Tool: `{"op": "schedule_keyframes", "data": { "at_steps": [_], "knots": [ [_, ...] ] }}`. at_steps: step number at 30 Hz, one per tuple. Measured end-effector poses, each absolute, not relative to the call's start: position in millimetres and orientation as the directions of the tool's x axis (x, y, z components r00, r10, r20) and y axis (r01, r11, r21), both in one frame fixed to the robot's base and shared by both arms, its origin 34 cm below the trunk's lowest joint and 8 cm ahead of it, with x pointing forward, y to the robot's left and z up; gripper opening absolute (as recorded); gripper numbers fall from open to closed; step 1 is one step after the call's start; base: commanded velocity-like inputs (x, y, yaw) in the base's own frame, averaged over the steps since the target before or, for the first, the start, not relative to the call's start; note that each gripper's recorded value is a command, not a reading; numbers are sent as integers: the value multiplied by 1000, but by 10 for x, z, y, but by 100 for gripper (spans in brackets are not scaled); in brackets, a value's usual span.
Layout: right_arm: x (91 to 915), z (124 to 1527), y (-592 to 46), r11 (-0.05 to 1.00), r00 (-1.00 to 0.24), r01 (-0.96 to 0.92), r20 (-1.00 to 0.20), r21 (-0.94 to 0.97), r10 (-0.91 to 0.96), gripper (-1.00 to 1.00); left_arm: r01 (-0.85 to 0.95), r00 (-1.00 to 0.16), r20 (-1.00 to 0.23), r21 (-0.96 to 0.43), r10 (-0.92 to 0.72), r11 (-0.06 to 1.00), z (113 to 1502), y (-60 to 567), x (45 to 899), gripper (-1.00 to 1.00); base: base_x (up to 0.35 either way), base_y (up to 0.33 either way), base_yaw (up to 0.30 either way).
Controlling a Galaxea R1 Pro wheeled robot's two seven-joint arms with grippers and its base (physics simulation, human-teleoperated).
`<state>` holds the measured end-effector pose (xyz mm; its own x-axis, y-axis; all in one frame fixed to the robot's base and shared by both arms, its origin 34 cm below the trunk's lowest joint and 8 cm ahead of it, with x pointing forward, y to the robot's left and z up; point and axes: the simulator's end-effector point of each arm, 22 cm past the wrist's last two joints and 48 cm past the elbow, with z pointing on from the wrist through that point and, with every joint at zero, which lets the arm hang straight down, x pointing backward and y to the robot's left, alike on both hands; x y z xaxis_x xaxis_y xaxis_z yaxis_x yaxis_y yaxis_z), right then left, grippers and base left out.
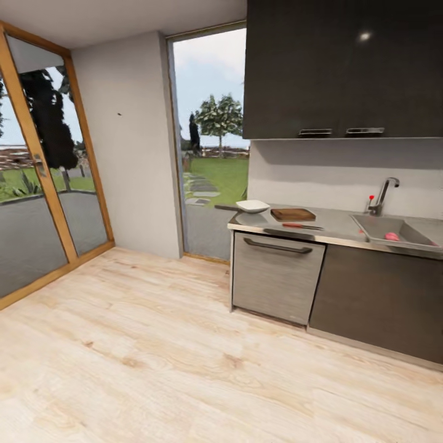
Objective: In the kitchen, take the Vidalia onion out of the sink, dice it on the chopping board with the paring knife, put the diced onion into the bowl on the countertop, then place both the paring knife and the chopping board into the sink.
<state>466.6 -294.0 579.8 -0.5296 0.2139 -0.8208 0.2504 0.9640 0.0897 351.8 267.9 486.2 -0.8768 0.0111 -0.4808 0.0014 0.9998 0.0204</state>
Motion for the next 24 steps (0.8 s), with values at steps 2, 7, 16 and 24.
{"op": "schedule_keyframes", "data": {
  "at_steps": [2, 7, 16, 24],
  "knots": [
    [4666, 5798, -2940, 964, -530, 251, -821, 90, 214, 100, 1, -877, -481, 20, 11, 1000, 4863, 2679, 3519, 100, 0, 0, -27],
    [4669, 5801, -2941, 964, -529, 251, -821, 89, 214, 100, 1, -877, -481, 20, 11, 1000, 4863, 2679, 3520, 100, 0, 0, -7],
    [4668, 5801, -2943, 964, -528, 252, -822, 89, 214, 100, 1, -877, -481, 20, 11, 1000, 4863, 2679, 3520, 100, 0, 0, 0],
    [4670, 5805, -2939, 964, -527, 250, -822, 90, 214, 100, 2, -877, -481, 20, 11, 1000, 4864, 2679, 3519, 100, 59, 93, -80]
  ]
}}
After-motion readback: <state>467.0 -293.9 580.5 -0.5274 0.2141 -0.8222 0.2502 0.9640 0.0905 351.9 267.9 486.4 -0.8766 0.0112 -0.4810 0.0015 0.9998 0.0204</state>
